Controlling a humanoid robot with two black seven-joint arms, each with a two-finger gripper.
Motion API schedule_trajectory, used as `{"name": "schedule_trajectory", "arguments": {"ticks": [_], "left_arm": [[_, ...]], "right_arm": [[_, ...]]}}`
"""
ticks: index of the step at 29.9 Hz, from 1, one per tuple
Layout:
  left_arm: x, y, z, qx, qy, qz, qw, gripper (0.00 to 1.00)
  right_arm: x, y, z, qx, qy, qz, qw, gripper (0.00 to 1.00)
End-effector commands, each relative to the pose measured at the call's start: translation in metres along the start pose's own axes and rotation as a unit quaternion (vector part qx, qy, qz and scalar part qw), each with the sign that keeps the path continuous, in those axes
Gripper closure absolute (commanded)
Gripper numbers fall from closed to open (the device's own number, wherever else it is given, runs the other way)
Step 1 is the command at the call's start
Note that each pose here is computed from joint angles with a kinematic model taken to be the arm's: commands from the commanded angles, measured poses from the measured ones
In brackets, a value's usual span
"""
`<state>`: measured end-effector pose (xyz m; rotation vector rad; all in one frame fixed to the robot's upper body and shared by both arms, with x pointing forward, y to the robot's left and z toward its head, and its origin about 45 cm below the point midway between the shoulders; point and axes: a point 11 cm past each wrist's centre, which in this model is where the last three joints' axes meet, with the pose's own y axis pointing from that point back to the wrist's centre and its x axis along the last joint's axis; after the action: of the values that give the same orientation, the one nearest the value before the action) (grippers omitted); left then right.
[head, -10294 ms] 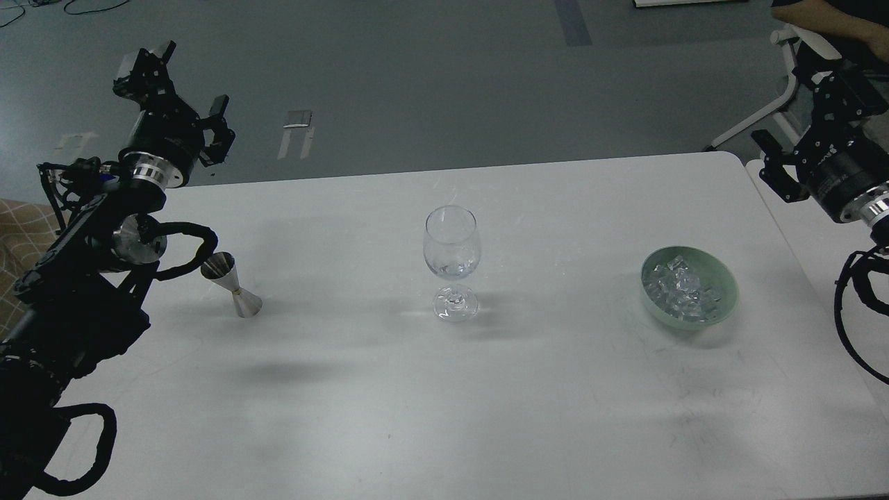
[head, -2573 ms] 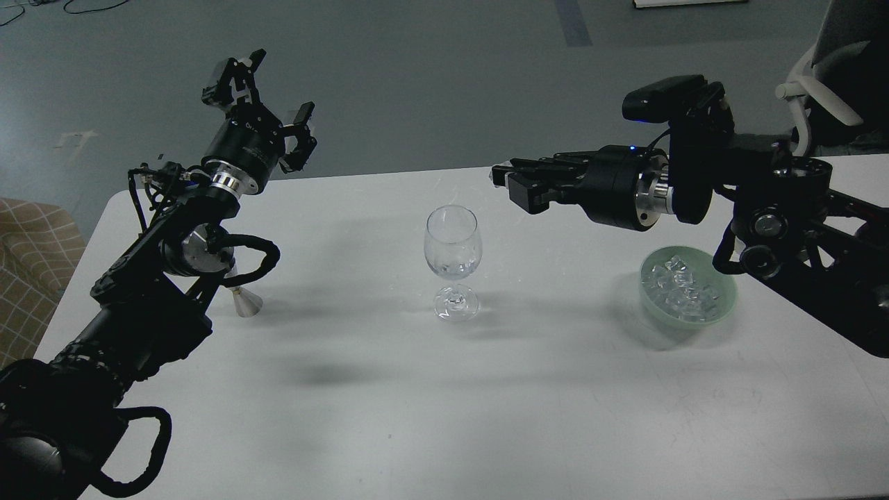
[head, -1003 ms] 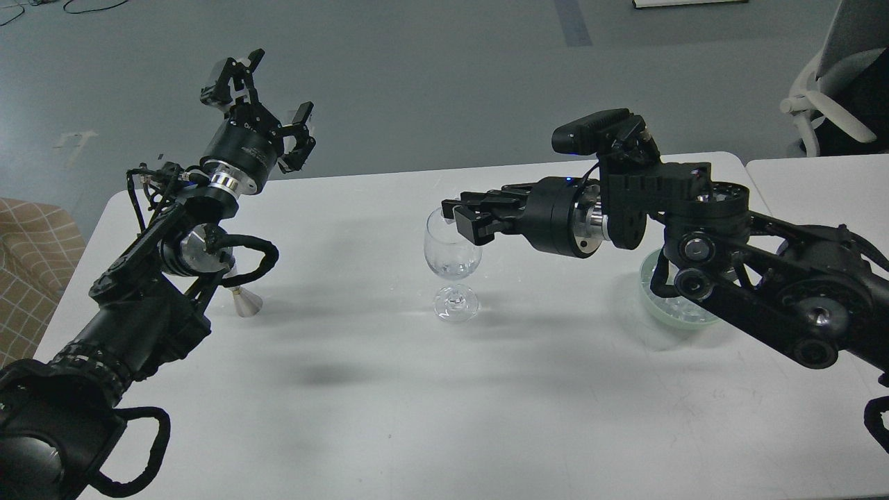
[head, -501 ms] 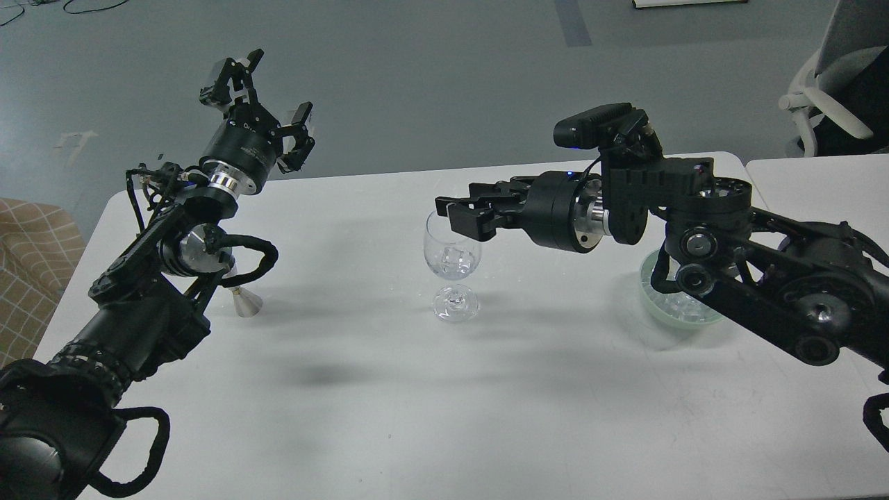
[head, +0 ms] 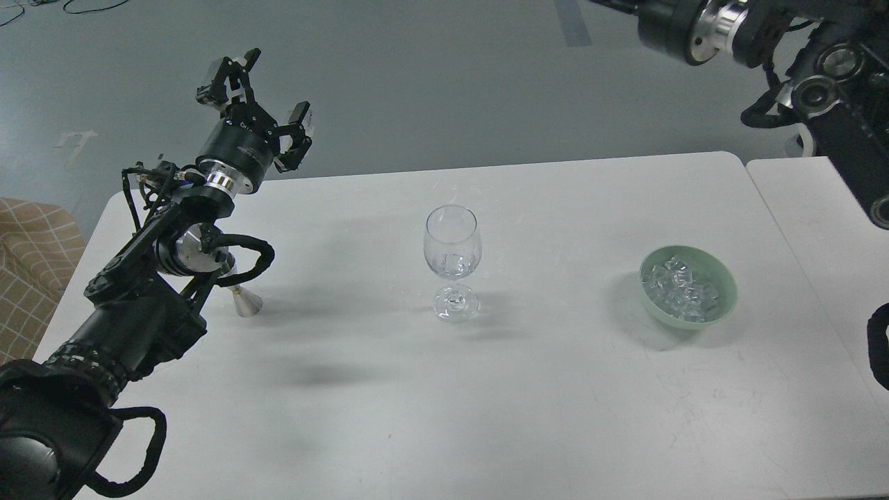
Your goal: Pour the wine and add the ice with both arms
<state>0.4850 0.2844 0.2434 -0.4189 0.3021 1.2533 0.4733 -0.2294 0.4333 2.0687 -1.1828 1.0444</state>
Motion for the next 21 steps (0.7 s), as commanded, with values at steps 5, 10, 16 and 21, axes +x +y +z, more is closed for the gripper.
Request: {"name": "schedule_trajectory", "arguments": {"ticks": [5, 10, 16, 21], "left_arm": [[0.001, 0.000, 0.000, 0.000, 0.000, 0.002, 1.000, 0.02], [0.003, 0.001, 0.003, -0.002, 0.001, 0.004, 1.000, 0.02], [0.003, 0.000, 0.006, -0.007, 0.009, -0.005, 1.000, 0.02], [0.000, -0.002, 0.008, -0.010, 0.012, -0.014, 1.000, 0.02]], "right_arm": [[0.000, -0.009, 0.057, -0.031, -0.170, 0.016, 0.985, 0.00], [-0.008, -0.010, 0.080, 0.007, -0.283, 0.028, 0.959, 0.00], [-0.019, -0.012, 0.108, 0.039, -0.417, 0.072, 0.905, 0.00], [-0.029, -0.013, 0.123, 0.068, -0.529, 0.117, 0.838, 0.00]]}}
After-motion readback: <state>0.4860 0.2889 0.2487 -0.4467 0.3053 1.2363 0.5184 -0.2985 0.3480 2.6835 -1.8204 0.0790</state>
